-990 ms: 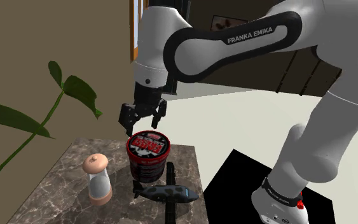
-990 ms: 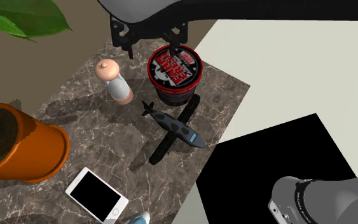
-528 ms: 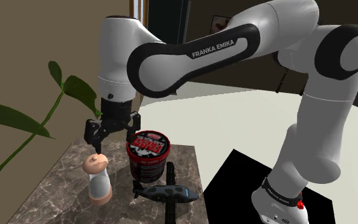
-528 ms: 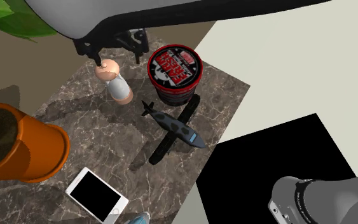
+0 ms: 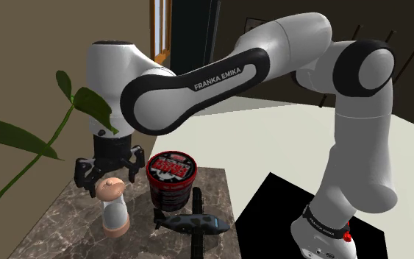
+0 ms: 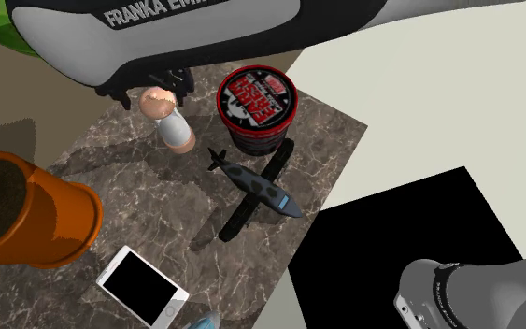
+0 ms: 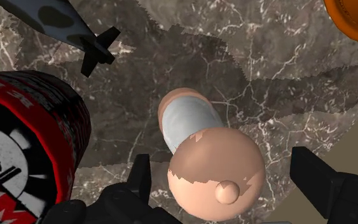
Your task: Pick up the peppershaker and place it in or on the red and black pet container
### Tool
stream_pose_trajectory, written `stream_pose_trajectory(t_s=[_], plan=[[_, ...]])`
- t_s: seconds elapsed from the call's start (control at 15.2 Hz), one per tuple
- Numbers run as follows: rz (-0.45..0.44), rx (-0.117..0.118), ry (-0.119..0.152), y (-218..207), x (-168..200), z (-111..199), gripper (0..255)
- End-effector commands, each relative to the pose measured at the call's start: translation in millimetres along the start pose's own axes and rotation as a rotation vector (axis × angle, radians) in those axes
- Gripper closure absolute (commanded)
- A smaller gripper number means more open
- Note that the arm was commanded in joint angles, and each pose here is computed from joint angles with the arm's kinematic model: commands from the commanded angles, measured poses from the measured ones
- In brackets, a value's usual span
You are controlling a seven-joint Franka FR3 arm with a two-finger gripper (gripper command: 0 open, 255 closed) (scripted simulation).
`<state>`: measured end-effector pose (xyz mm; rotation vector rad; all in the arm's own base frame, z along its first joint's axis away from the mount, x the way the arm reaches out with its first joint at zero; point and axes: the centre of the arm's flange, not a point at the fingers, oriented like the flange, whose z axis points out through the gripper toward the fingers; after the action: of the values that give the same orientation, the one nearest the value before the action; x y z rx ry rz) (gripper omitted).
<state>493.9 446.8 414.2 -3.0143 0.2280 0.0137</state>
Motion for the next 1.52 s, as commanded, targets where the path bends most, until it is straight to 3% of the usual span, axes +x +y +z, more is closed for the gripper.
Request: stream_pose_trajectory(t_s=[0.0,0.66,0.73,1.45], plan=[[0.0,0.0,0.0,-1,0,13,0],[0.0,0.0,0.0,-1,0,21,0],[0.0,0.0,0.0,-1,0,21,255],[0.0,0.0,0.0,-2,0,10,255]])
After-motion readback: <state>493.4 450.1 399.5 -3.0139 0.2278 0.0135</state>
